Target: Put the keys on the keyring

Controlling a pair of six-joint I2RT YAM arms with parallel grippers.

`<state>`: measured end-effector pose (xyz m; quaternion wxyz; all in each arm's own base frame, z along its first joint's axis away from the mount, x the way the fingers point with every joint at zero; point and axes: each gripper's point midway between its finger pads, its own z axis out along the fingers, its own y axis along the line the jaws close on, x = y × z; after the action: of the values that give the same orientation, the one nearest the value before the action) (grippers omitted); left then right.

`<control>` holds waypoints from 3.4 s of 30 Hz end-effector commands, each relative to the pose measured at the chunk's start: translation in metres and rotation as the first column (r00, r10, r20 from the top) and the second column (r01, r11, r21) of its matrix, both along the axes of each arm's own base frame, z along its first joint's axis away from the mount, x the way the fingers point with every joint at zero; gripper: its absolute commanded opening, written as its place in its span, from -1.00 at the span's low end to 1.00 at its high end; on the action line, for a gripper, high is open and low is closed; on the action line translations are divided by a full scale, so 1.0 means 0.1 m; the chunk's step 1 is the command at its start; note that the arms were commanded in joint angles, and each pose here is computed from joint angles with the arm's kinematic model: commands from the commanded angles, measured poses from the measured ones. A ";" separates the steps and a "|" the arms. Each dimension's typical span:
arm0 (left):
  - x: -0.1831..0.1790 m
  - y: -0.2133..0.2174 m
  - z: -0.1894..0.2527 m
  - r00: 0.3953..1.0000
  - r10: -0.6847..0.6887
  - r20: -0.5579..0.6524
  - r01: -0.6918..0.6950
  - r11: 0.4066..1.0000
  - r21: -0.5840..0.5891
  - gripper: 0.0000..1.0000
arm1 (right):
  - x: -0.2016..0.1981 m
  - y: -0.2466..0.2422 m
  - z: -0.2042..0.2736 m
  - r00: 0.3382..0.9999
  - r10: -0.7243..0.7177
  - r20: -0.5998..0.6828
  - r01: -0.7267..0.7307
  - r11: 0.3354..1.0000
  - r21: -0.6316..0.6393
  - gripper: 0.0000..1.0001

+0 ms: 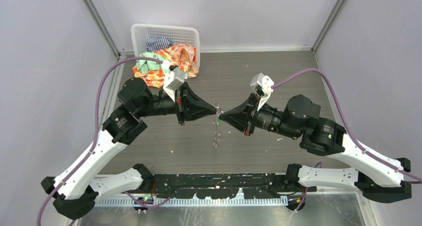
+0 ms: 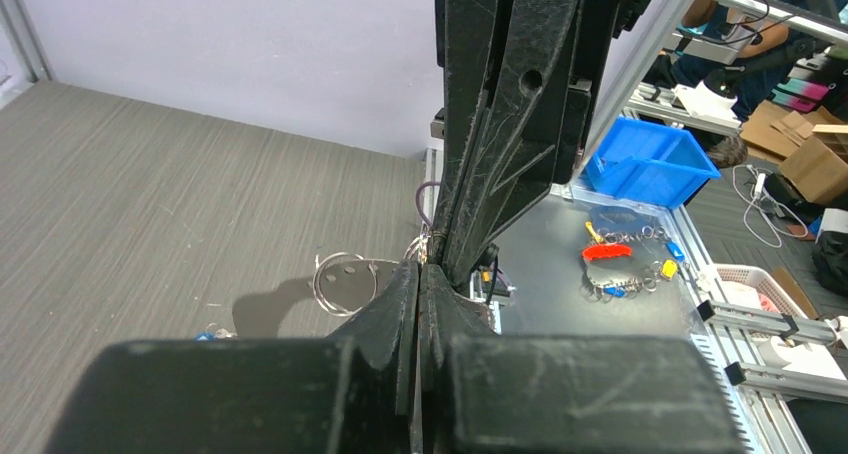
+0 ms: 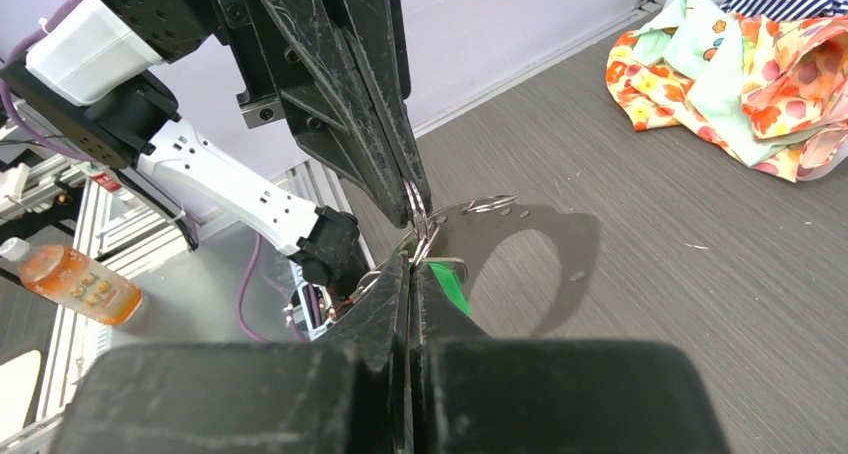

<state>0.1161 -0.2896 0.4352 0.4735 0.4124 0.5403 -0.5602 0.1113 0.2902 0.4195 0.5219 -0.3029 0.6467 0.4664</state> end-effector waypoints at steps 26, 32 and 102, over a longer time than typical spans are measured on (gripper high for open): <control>0.26 0.10 0.08 0.981 0.171 0.094 -0.167 0.985 -0.043 -0.99 | 0.18 -0.44 0.00 0.980 -0.199 0.006 0.199 0.980 0.021 1.00; 0.59 0.15 0.09 0.935 0.337 0.111 -0.334 0.942 -0.042 -0.99 | 0.22 -0.30 -0.42 0.981 -0.190 -0.034 0.183 0.972 -0.145 1.00; 0.10 0.49 -1.04 0.095 -0.139 0.986 -0.139 0.979 0.151 0.76 | 0.83 0.35 -0.46 0.550 0.156 -0.821 0.092 0.965 0.245 -0.98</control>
<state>0.1285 -0.2331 0.3082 0.6248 0.7373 0.2265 -0.1213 0.2094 0.3136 0.3157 0.1947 0.0487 0.8081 0.5538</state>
